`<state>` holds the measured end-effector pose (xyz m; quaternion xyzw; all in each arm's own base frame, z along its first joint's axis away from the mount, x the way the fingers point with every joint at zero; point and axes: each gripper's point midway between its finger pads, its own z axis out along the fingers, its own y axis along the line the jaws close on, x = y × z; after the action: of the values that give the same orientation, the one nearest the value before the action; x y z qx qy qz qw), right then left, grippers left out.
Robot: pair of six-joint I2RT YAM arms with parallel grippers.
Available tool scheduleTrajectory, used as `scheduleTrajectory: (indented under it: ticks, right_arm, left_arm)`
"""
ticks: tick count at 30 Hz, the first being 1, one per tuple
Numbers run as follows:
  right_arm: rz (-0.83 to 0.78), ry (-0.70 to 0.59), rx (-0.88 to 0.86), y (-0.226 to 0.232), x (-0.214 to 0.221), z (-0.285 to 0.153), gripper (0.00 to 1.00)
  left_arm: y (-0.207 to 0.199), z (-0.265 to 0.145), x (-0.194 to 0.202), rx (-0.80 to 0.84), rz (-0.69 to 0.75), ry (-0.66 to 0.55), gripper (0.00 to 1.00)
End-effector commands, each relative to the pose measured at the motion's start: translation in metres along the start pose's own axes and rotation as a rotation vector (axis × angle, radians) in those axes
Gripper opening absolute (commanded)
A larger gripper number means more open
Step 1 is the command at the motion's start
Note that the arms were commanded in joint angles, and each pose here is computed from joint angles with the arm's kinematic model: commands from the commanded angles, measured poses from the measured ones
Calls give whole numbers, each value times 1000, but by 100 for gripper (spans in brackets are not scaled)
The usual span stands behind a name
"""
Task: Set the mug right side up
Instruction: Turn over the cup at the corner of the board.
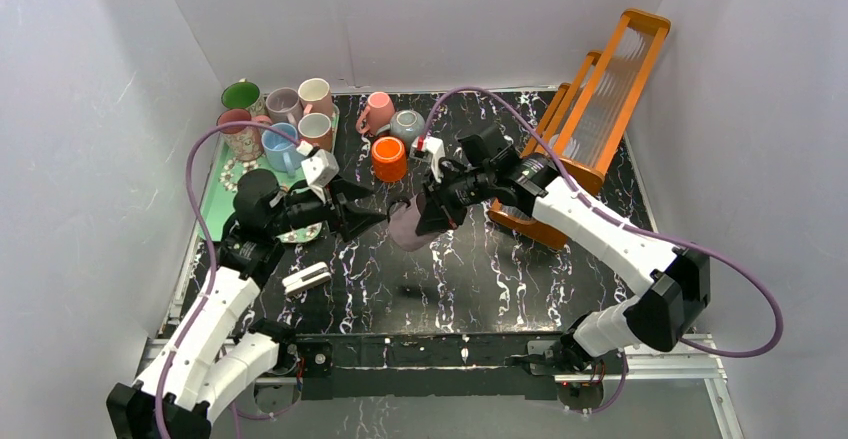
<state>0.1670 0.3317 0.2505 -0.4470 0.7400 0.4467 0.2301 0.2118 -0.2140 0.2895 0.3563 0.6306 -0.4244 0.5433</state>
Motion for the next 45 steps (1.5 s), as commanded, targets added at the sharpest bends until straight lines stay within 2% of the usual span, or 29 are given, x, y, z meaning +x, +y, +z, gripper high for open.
scheduleTrajectory:
  ticks: [1, 12, 21, 28, 30, 32, 36, 38, 41, 44, 45]
  right_arm:
    - [-84, 14, 28, 5, -11, -13, 1]
    - [-149, 69, -20, 24, -4, 0, 1]
    - [-151, 94, -28, 26, -6, 10, 1]
    - [-157, 110, -28, 26, -4, 16, 1]
    - [-157, 119, -29, 26, -2, 16, 1]
    - [-158, 125, -24, 24, 0, 16, 1]
    - [-170, 113, -1, 22, -1, 14, 1]
    - [-175, 101, 19, 20, -3, 11, 1]
    - [-182, 66, 57, 18, -9, 8, 13]
    - [-184, 11, 121, 12, -16, 3, 36]
    - [-184, -12, 146, 10, -19, -1, 46]
  left_arm:
    - [2, 2, 28, 51, -8, 142, 62]
    - [5, 20, 56, 161, -29, 225, 70]
    - [-9, 31, 66, 224, -31, 255, 69]
    - [-14, 38, 69, 261, -35, 270, 60]
    - [-14, 39, 69, 268, -37, 270, 53]
    - [-17, 38, 68, 287, -37, 268, 41]
    - [-16, 37, 70, 275, -20, 272, 3]
    - [-12, 36, 72, 249, -11, 285, 0]
    - [-3, 35, 75, 188, 6, 301, 0]
    - [9, 32, 75, 107, 34, 306, 0]
    - [13, 31, 75, 77, 38, 304, 0]
